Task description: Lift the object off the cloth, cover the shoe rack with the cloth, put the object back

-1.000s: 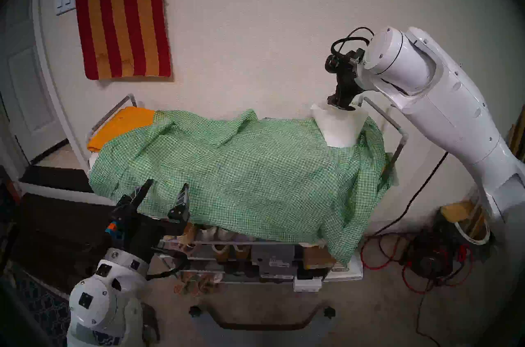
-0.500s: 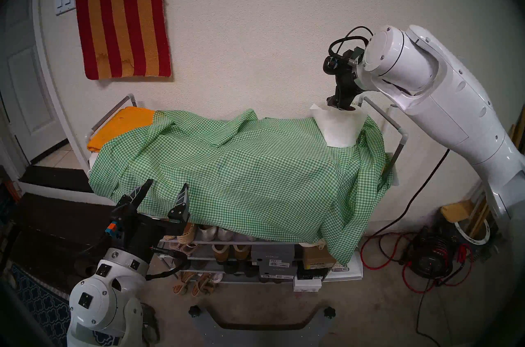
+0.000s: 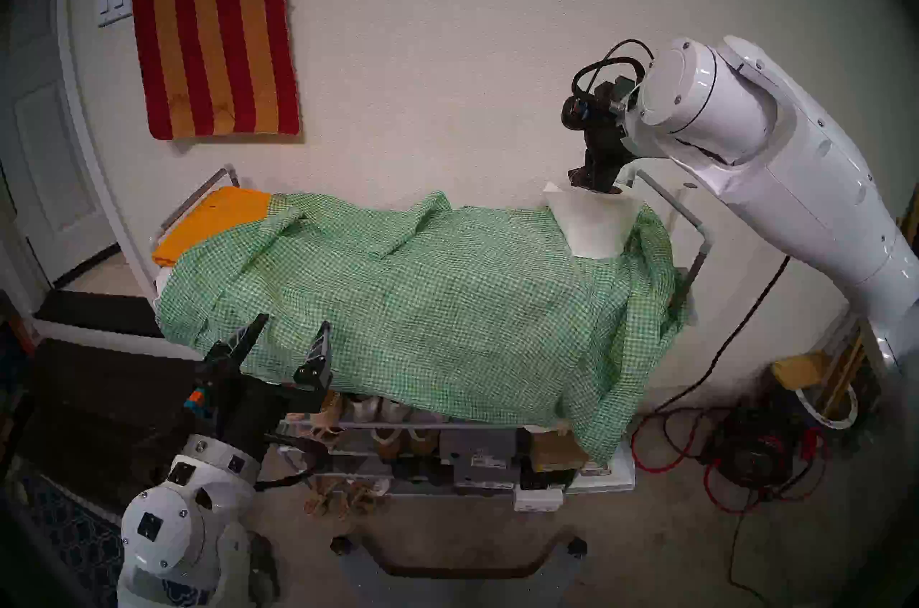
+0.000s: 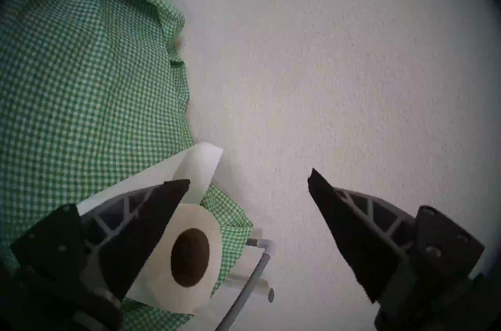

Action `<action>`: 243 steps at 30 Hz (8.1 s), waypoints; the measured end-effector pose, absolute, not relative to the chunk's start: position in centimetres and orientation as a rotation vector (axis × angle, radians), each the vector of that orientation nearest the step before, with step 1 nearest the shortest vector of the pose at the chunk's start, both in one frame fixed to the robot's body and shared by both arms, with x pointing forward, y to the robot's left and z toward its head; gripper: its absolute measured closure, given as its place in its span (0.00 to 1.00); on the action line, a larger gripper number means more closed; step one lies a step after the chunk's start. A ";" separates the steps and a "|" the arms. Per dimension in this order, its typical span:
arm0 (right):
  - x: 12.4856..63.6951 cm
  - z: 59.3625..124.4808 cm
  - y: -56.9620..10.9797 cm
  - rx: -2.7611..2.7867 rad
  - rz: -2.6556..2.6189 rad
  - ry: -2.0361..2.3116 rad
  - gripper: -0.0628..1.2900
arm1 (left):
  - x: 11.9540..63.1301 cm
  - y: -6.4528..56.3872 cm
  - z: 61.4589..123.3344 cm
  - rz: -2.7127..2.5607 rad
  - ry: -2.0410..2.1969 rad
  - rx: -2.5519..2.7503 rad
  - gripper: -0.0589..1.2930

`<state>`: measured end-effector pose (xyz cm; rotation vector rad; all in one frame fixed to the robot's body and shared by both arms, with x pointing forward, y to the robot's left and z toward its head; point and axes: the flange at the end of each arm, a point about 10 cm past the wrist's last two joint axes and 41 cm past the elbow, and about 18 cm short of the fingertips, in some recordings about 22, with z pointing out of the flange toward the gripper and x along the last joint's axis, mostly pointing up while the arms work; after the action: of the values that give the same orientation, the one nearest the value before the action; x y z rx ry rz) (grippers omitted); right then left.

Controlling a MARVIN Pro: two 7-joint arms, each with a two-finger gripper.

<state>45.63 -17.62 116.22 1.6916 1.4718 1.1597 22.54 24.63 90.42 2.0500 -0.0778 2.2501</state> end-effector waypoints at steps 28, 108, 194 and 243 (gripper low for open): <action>42.1 112.7 -18.1 1.670 1.035 1.609 0.04 | 22.5 24.6 90.4 2.249 -0.080 2.049 0.02; 39.2 108.9 -20.1 1.563 1.119 1.496 0.04 | 22.5 24.6 90.4 2.247 -0.084 2.047 0.02; 40.0 103.1 -23.7 1.691 1.259 1.213 0.03 | 22.5 24.6 90.4 2.246 -0.087 2.046 0.02; 42.2 103.1 -22.0 1.739 1.867 0.776 0.04 | 22.5 24.6 90.4 2.247 -0.086 2.046 0.02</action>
<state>42.22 -22.05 103.10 1.7392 0.7763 1.8672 22.50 24.64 90.42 2.0465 -0.0860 2.2470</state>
